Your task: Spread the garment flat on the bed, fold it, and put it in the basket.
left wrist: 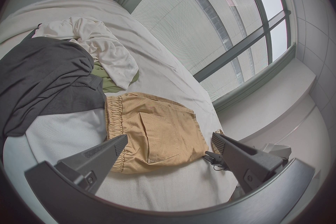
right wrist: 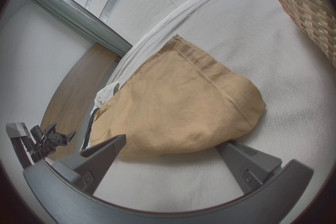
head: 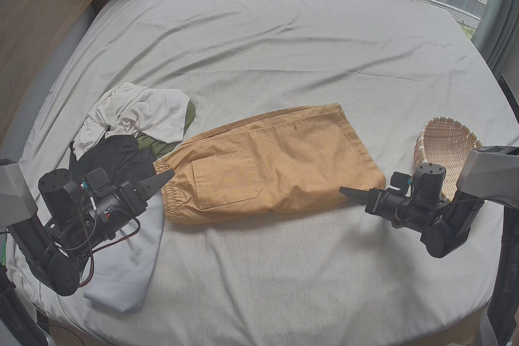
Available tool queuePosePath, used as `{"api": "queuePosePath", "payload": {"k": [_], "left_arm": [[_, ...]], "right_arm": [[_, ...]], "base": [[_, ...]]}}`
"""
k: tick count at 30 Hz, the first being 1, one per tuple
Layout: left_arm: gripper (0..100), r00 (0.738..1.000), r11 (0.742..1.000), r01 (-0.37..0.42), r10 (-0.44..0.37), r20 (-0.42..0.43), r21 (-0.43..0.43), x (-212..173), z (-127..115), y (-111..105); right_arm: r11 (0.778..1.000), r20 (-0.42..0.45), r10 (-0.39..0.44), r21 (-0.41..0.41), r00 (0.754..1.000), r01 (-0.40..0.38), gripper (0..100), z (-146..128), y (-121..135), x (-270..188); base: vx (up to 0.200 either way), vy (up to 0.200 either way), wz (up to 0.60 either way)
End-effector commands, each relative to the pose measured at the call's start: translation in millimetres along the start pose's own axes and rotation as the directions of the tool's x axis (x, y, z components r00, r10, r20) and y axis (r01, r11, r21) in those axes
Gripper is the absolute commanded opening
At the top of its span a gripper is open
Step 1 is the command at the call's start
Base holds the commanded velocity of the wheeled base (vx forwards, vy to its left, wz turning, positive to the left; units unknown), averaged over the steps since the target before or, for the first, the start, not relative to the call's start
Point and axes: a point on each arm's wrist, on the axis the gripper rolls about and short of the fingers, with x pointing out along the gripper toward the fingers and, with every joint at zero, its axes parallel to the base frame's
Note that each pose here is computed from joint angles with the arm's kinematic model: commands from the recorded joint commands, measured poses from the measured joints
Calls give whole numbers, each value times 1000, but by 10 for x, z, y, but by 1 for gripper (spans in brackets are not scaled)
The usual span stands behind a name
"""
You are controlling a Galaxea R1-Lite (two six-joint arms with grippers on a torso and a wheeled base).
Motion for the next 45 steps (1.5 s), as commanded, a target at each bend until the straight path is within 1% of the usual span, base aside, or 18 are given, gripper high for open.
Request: {"api": "queuePosePath", "payload": {"k": [1,3,9,13,24,25,27,30,33,37,41,42,45], "left_arm": [[100,1000,1000,2,-2,2,1,1,5,-5],[100,1000,1000,2,-2,2,1,5,5,-3],[100,1000,1000,0,0,6,1,3,15,5],[100,1000,1000,-1,1,5,1,4,13,8],[100,1000,1000,-1,1,3,0,3,7,6],[100,1000,1000,0,0,4,1,6,10,5],[100,1000,1000,0,0,4,1,6,10,5],[100,1000,1000,-2,2,2,-1,5,5,9],[100,1000,1000,-3,3,3,-1,4,7,12],[100,1000,1000,-2,2,6,-1,3,15,11],[100,1000,1000,-3,3,5,-2,5,12,14],[100,1000,1000,-2,2,4,-3,5,12,14],[100,1000,1000,-3,3,1,-6,4,6,13]], "right_arm": [[1000,-4,17,10,1000,-17,100,-59,-10,135],[999,11,32,13,999,-32,100,-31,10,207],[999,44,33,1,998,-33,100,-18,-52,426],[998,57,55,-11,997,-54,100,-8,-24,519],[998,72,57,-16,996,-56,100,-21,-26,592],[999,80,46,-18,996,-44,0,-25,-25,596],[999,93,44,-23,995,-42,0,-16,-11,603],[997,107,67,-35,992,-64,0,-24,31,646],[996,104,85,-42,991,-81,0,-52,93,663],[995,107,92,-46,990,-88,0,-77,110,642],[995,97,91,-56,991,-86,0,-89,163,555],[993,103,95,-74,990,-88,0,-42,224,458],[992,104,96,-97,990,-86,0,-17,289,313]], "base": [[0,0,0],[0,0,0],[0,0,0],[0,0,0],[0,0,0],[0,0,0],[0,0,0],[0,0,0],[0,0,0],[0,0,0],[0,0,0],[0,0,0],[0,0,0]]}}
